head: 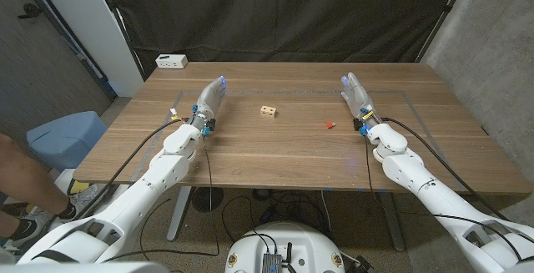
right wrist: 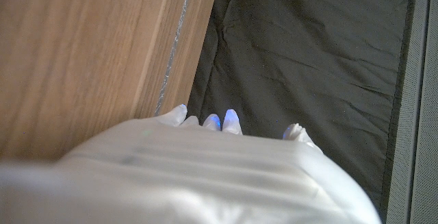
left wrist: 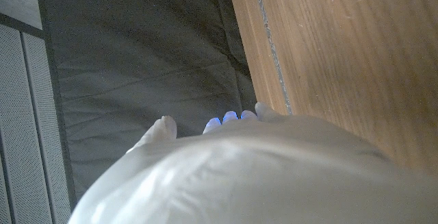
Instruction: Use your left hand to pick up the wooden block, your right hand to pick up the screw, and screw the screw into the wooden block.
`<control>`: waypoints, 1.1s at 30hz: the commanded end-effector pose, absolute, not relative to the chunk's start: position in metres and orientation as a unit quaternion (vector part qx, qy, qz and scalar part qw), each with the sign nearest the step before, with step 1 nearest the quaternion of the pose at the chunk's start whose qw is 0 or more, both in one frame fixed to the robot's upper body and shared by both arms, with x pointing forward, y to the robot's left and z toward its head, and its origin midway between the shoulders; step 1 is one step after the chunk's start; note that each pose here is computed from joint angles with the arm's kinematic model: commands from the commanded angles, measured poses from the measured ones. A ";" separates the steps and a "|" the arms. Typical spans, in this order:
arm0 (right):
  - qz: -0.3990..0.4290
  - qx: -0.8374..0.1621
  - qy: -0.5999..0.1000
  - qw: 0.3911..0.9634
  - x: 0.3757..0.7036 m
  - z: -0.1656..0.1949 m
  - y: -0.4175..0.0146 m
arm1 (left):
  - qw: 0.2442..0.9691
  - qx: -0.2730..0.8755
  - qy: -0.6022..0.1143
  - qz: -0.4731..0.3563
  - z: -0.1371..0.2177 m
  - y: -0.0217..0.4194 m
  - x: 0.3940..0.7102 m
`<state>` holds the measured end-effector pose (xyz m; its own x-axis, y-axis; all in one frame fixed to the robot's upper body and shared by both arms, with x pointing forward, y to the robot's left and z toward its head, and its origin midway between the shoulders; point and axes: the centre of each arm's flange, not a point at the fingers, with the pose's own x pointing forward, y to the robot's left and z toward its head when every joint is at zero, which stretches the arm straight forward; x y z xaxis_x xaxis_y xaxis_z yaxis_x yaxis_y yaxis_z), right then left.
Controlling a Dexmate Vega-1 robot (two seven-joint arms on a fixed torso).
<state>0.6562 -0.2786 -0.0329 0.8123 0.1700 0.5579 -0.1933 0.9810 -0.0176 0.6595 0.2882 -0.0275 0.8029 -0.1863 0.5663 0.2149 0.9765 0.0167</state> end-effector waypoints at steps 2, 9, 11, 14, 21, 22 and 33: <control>0.092 0.013 -0.292 0.952 0.654 -0.033 -0.273 | 0.948 0.007 -0.300 -0.109 -0.017 0.289 0.660; 0.089 0.006 -0.293 0.952 0.659 -0.029 -0.274 | 0.947 0.052 -0.296 -0.117 -0.004 0.286 0.659; 0.088 0.008 -0.294 0.952 0.660 -0.028 -0.275 | 0.947 0.065 -0.293 -0.116 0.000 0.285 0.657; 0.088 0.004 -0.295 0.951 0.661 -0.026 -0.275 | 0.945 0.085 -0.293 -0.117 0.006 0.283 0.655; 0.085 -0.002 -0.297 0.951 0.662 -0.020 -0.278 | 0.939 0.143 -0.291 -0.113 0.024 0.281 0.649; 0.085 -0.002 -0.297 0.951 0.662 -0.019 -0.278 | 0.938 0.149 -0.291 -0.112 0.026 0.281 0.648; 0.082 -0.008 -0.298 0.951 0.665 -0.014 -0.280 | 0.914 0.263 -0.286 -0.119 0.060 0.277 0.641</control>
<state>0.6621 -0.2776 -0.0197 0.8087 0.1637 0.5649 -0.1625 0.9853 -0.0527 0.6470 0.2795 0.0320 0.7988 -0.3145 0.5129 0.1274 0.9216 0.3666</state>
